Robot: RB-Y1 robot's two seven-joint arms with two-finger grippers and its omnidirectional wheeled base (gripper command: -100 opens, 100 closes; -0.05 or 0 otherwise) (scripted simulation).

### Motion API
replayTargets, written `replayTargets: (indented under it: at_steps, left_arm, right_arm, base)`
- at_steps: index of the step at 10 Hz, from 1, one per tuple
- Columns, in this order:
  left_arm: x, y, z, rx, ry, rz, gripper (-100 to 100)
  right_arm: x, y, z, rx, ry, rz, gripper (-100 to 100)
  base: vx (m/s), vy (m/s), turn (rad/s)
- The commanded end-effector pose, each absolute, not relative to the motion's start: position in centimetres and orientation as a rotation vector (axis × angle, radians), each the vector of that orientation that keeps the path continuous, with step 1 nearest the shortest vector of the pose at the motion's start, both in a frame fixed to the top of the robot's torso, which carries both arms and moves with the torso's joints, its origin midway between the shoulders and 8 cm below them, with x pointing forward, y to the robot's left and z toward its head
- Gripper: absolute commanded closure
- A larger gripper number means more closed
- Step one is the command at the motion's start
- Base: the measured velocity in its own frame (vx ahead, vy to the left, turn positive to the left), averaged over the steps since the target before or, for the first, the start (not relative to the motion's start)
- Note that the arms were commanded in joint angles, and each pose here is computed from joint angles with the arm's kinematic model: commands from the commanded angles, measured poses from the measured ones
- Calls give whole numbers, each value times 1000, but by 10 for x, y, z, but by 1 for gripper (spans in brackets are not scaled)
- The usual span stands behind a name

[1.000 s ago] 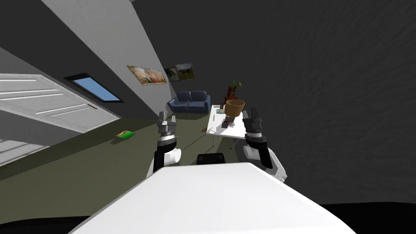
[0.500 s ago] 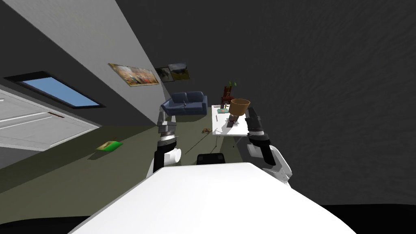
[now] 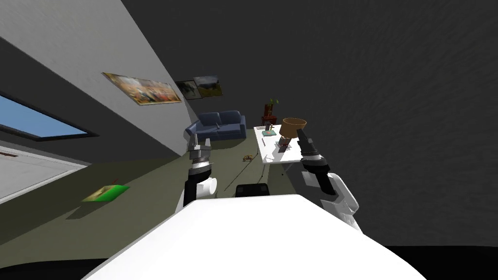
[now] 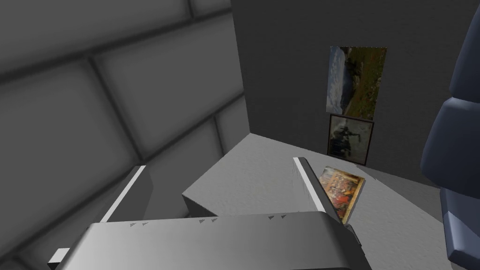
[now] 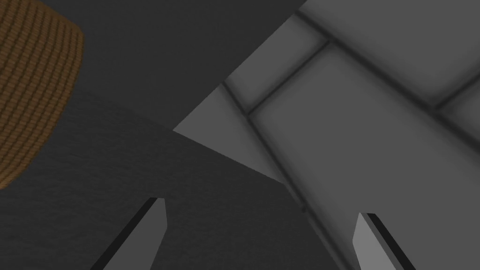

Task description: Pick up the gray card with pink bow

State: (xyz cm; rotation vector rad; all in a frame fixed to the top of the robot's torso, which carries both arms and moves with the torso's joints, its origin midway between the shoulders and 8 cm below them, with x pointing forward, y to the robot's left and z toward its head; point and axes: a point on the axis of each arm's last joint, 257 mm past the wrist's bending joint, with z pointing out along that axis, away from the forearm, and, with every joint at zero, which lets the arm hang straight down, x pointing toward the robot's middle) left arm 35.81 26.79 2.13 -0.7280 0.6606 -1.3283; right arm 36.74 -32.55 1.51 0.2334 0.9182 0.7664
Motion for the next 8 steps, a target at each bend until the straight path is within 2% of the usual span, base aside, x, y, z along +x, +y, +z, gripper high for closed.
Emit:
replayTargets:
  at_steps: [1, 3, 5, 8]
  left_arm:
    - [358, 268, 21, -728, 661, -1328, 0]
    - [358, 268, 21, -728, 661, -1328, 0]
    - [358, 268, 21, -728, 661, -1328, 0]
    - [358, 268, 21, -728, 661, -1328, 0]
  right_arm:
    - [375, -346, 9, 194, 953, 636, -100]
    - [378, -364, 5, 173, 974, 545, -100]
    - [381, -383, 2, 157, 992, 453, -100]
    - [382, -426, -5, 139, 1023, 266, -100]
  base:
    - [87, 314, -336]
    - [92, 232, -198]
    - [116, 299, -254]
    - [142, 240, -222]
